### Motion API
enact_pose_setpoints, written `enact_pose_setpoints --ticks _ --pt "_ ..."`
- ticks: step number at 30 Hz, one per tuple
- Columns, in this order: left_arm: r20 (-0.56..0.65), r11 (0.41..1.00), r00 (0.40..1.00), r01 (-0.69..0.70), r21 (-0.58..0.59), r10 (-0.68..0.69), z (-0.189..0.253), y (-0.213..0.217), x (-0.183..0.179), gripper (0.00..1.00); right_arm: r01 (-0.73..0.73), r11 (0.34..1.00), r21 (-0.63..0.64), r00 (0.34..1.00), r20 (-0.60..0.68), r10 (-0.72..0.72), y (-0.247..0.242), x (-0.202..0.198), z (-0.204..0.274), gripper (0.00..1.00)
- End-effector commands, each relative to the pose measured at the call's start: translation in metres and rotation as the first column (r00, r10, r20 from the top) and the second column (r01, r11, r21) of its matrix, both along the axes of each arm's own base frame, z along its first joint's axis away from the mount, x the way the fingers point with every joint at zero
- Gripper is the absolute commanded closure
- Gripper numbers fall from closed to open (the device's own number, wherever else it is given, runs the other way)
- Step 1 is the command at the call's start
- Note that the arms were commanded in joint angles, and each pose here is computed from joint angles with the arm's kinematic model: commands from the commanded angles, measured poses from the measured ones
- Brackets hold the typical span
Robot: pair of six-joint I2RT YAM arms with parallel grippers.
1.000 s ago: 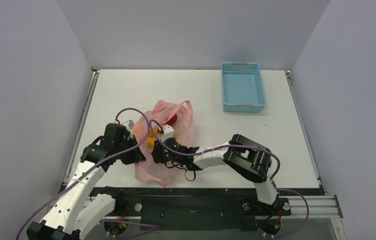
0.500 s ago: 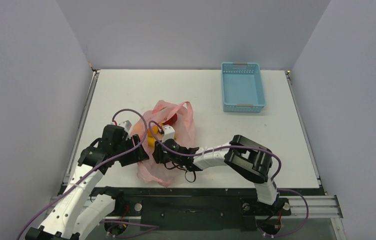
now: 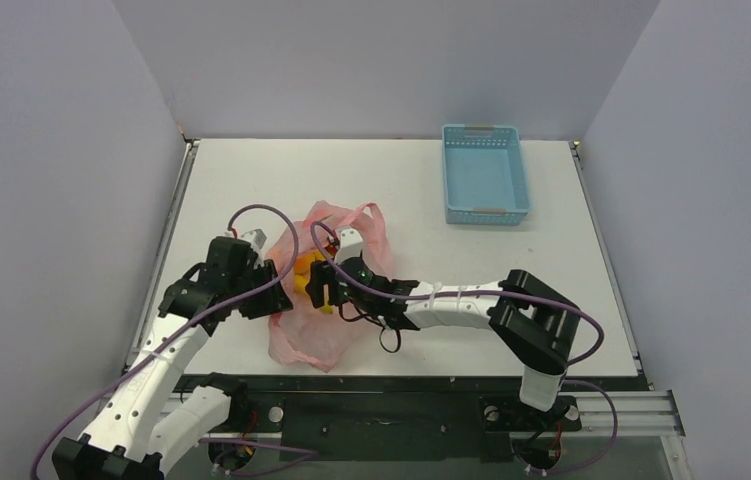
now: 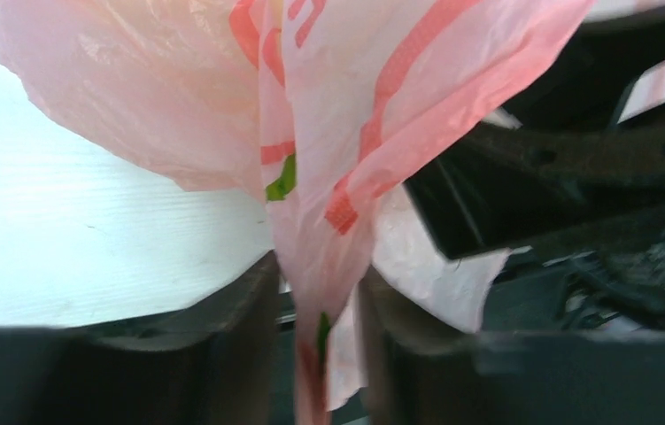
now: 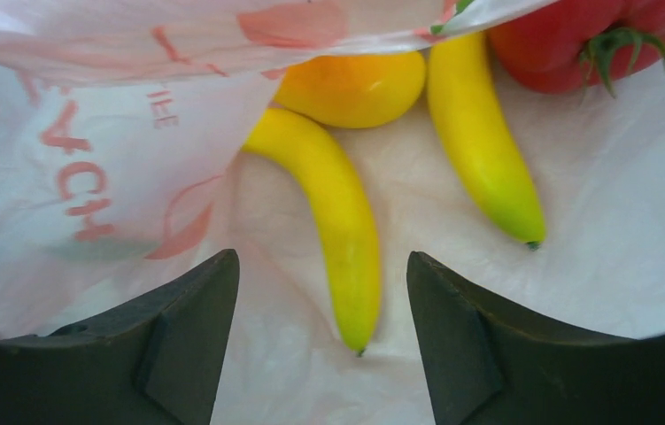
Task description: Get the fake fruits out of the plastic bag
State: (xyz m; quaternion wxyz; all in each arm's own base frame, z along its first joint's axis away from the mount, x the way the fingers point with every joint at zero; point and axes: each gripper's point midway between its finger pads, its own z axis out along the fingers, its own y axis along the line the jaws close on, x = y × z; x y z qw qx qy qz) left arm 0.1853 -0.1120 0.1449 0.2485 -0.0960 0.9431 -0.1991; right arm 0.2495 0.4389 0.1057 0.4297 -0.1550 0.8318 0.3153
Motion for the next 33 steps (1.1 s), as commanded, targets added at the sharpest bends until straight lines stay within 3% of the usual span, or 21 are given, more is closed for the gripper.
enact_pose_setpoints --ticks 1,2,7,12,22,33 --pt "-0.019 0.996 0.998 0.064 0.059 -0.063 0.002 0.006 -0.008 0.82 -0.010 0.991 -0.137 0.999 0.039 0.016 -0.003 0.013 -0.016 0.31" --pt "-0.044 0.995 0.996 0.076 0.068 -0.074 -0.001 0.008 -0.015 0.92 -0.007 0.988 -0.156 0.998 0.064 0.017 0.000 0.017 -0.013 0.31" --pt "-0.072 0.994 0.995 0.077 0.074 -0.071 -0.008 0.012 -0.029 0.95 0.009 0.948 -0.317 0.991 0.129 0.033 -0.001 0.026 -0.031 0.35" --pt "-0.061 0.995 0.996 0.076 0.065 -0.072 -0.008 0.012 -0.029 0.95 0.005 0.922 -0.387 0.982 0.176 0.069 0.005 0.034 -0.039 0.35" --pt "-0.060 0.996 0.996 0.074 0.053 -0.071 -0.009 0.011 -0.028 0.95 -0.130 0.918 -0.376 0.960 0.182 0.211 0.035 0.005 -0.048 0.36" --pt "-0.049 0.996 0.997 0.070 0.047 -0.067 -0.007 0.012 -0.027 0.95 -0.144 0.886 -0.440 0.963 0.144 0.228 0.041 -0.010 -0.083 0.37"
